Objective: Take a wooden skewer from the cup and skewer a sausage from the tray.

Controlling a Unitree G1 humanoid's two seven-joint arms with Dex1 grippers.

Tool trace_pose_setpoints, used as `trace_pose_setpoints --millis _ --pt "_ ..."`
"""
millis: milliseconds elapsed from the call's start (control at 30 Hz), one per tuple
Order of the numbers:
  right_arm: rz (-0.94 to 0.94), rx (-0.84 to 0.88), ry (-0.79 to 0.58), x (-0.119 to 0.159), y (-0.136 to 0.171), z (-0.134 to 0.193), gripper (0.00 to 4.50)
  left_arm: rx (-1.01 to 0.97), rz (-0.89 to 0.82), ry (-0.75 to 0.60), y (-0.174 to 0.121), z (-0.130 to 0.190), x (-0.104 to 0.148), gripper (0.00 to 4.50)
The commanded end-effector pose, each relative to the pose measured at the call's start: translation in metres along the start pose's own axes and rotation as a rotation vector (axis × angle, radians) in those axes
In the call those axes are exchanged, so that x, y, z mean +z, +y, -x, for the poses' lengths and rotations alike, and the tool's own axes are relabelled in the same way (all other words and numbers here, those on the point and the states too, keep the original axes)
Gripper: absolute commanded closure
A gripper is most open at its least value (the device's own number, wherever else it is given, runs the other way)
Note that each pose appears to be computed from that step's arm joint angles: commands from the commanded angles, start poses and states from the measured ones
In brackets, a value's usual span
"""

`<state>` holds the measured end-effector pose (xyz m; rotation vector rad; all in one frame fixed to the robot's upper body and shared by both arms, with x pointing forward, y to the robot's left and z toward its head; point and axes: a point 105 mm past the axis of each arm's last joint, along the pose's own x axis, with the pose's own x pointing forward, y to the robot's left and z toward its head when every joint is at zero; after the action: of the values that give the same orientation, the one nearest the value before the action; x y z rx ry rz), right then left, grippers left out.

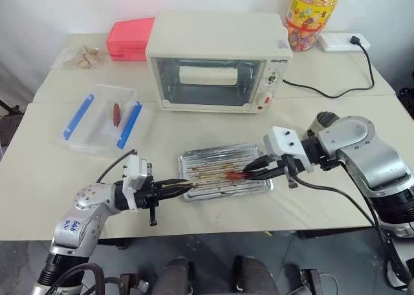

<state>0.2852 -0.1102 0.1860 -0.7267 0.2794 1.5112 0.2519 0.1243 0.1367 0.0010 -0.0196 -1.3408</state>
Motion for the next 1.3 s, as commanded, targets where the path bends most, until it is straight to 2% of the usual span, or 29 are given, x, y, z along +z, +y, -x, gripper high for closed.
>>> trace_pose_setpoints --millis 33,467,1300 --pt "0.044 0.01 -0.021 0.011 0.002 -0.001 3.76 -0.01 -0.015 -0.01 -0.001 -0.002 0.004 4.5" --pt "0.027 -0.006 0.009 0.003 -0.002 0.007 3.76 0.014 -0.007 0.011 -0.002 0.009 0.002 4.5" --pt "0.036 0.018 -0.01 0.008 -0.001 0.002 3.76 0.012 0.001 -0.007 -0.002 0.002 0.0 4.5"
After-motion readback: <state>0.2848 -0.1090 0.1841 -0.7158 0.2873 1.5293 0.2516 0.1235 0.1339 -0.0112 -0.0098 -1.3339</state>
